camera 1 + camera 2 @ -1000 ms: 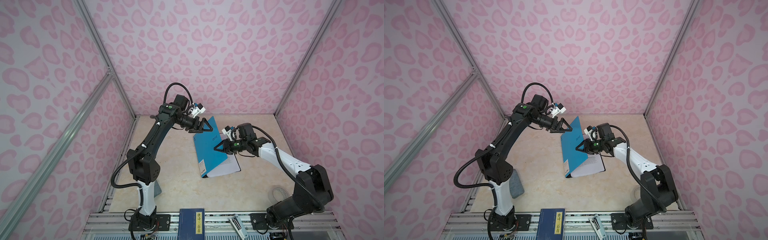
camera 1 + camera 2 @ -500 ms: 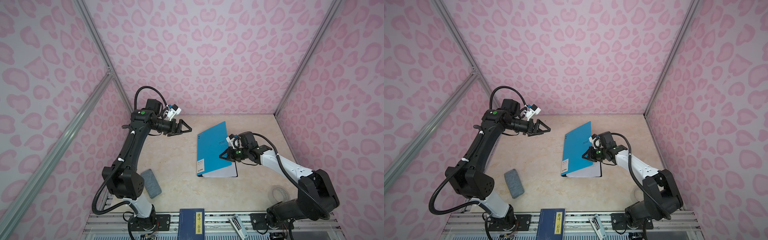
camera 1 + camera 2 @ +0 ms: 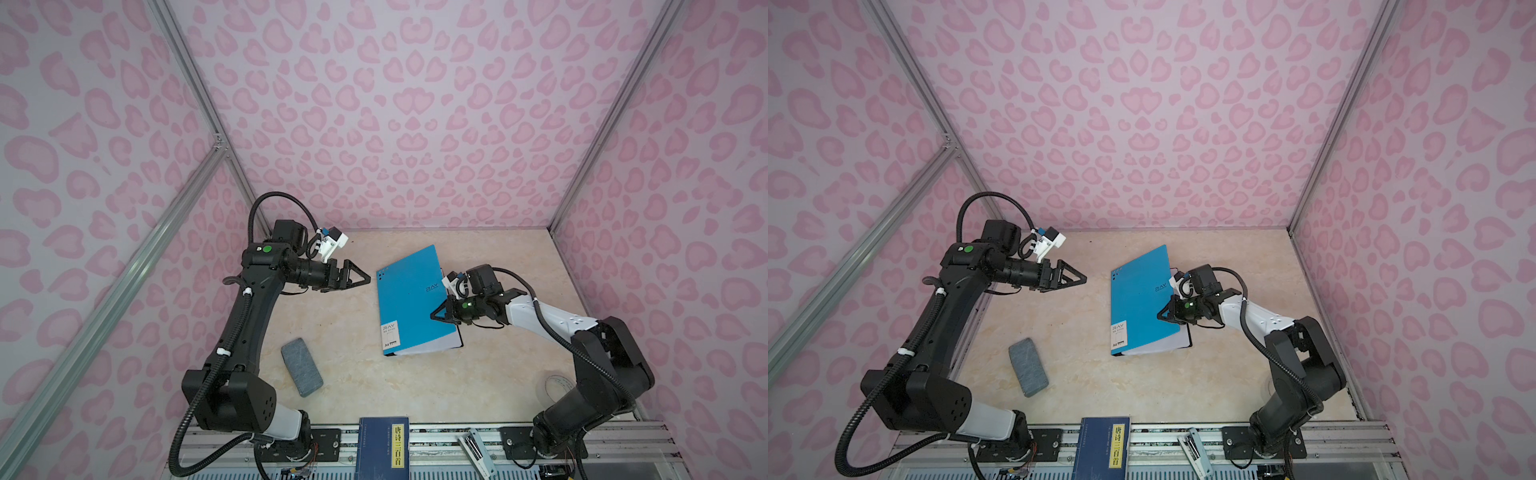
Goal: Put the files into the folder
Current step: 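Lower the cover onto the sheets with the left gripper while the right gripper presses it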
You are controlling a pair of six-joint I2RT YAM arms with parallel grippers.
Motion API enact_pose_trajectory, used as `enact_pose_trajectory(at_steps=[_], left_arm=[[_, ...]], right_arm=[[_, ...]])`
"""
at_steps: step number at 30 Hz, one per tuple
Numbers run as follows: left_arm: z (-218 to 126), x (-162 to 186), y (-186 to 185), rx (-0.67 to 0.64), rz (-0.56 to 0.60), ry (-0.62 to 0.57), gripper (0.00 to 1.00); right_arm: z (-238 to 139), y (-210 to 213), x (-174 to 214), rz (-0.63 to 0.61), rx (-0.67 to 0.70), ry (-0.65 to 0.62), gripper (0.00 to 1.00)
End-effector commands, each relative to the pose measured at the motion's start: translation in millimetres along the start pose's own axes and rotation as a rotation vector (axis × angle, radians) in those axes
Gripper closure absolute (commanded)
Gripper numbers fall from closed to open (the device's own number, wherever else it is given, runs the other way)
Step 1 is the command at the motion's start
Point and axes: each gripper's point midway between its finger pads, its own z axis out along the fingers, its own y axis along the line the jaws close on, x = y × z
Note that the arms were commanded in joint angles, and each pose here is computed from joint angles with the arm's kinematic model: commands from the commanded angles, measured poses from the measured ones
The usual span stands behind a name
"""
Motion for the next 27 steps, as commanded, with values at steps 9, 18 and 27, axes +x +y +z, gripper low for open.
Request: enact_pose_trajectory(at_steps=[9, 18, 27], left_arm=[[-14, 5, 9, -0.063, 0.026, -0.042, 0.02], [-10, 10, 34, -0.133, -0.030, -0.045, 0.03], [4, 0, 64, -0.173, -0.114, -0.045, 0.03]], right_arm=[[35, 14, -6, -0.062, 0.038, 0.057, 0.94], [41, 3, 9, 0.039, 0.086, 0.009, 0.84], [38, -11, 21, 0.041, 0.194, -0.041, 0.68]])
